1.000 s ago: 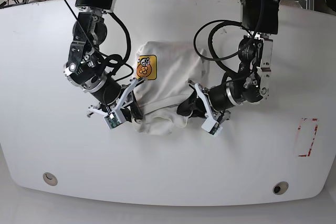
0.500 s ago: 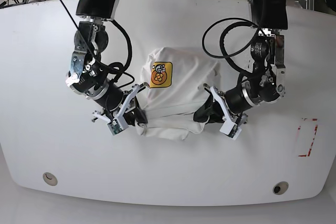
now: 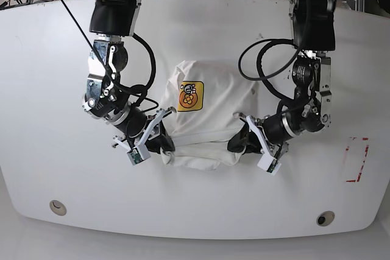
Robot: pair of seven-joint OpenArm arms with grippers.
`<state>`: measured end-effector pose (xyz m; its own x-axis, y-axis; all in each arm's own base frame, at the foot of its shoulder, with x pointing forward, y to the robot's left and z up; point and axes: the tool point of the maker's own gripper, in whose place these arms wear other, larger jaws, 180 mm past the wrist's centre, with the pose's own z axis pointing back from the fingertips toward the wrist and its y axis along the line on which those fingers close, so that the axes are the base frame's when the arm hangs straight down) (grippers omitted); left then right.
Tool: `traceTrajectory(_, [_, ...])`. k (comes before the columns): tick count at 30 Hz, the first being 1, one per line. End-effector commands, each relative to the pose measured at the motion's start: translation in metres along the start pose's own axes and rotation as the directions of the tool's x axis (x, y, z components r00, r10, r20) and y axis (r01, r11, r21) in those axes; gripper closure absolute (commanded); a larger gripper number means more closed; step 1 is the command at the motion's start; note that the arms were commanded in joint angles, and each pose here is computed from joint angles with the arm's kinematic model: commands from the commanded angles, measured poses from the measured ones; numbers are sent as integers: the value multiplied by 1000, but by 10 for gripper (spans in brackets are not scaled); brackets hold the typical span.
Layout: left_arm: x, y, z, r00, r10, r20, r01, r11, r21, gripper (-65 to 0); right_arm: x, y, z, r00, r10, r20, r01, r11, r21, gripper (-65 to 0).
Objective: Fold the T-shirt properly
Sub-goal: 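Lift the hem with both grippers and fold it over the patch, then pull the folded shirt with both grippers toward the table centre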
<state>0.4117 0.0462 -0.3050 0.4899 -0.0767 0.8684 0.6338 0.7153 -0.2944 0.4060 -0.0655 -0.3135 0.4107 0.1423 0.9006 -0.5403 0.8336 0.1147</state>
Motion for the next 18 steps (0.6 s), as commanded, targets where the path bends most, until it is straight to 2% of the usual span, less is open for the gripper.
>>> traceTrajectory(1, [29,10,-1,998,-1,63,1,1000,4,-136,16,-10,-3,999,0,45,1,1000,-12,-89])
traceTrajectory(5, [34,20,-7,998,23,55,-24,1000,8,-292,12,-20,-9,1000,-14,21,14,1000,-13,-128])
traceTrajectory(6, [37,23,-8,998,25,55,-25,1000,10,-340,11,-22,-11,1000,-20,16,20,1000,-11,-162])
traceTrajectory(8, [41,25,-9,998,26,58,-27,1000,10,-394,10,-23,-13,1000,-26,11,26,1000,-8,-217])
traceTrajectory(9, [44,26,-9,998,25,60,-26,1000,11,-421,11,-24,-14,1000,-27,10,27,1000,-8,-265])
traceTrajectory(11, [49,27,-9,998,18,68,-19,1000,11,-453,15,-25,-15,1000,-25,16,25,1000,-8,-341])
traceTrajectory(14, [56,27,-9,997,9,78,-10,1000,11,-465,18,-26,-15,1000,-21,22,21,1000,-10,-442])
traceTrajectory(18, [70,28,-7,995,-9,98,8,1000,15,-465,37,-27,-10,998,14,59,-13,1000,-22,-534])
